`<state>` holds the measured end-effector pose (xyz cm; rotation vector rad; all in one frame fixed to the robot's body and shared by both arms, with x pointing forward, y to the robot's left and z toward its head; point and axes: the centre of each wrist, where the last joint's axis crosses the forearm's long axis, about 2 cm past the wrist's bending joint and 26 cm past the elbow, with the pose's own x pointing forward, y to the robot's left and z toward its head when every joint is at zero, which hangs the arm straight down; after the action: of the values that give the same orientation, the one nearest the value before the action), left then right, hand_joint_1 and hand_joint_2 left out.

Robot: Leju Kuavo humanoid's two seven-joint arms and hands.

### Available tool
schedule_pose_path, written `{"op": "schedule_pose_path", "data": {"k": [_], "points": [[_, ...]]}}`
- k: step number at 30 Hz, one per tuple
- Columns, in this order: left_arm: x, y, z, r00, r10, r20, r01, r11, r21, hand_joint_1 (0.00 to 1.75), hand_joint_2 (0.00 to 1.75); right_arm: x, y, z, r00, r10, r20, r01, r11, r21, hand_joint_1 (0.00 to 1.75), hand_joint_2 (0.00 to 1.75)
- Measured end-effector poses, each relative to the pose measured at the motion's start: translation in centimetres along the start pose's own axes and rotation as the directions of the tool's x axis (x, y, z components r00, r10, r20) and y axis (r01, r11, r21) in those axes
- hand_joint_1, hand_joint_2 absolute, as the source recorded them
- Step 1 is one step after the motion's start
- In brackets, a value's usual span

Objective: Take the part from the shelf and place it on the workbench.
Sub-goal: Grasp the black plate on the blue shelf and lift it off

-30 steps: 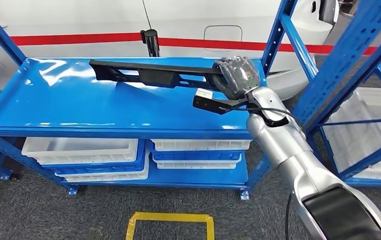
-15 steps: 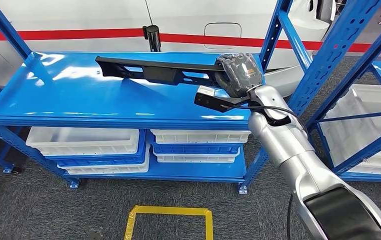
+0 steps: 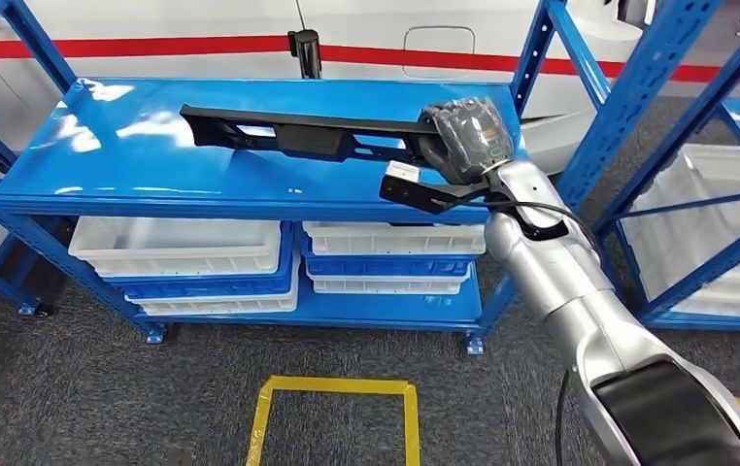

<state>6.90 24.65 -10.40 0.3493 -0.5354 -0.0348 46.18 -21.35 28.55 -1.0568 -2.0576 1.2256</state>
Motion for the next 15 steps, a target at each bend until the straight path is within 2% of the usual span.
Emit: {"op": "schedule_pose_path", "data": {"k": [15], "points": [[-0.01, 0.00, 0.01, 1.000, -0.004, -0.007, 0.004, 1.000, 0.001, 0.00, 1.75, -0.35, 0.23, 0.52, 1.000, 0.000, -0.004, 0.000, 1.000, 0.004, 1.75, 1.75]]}}
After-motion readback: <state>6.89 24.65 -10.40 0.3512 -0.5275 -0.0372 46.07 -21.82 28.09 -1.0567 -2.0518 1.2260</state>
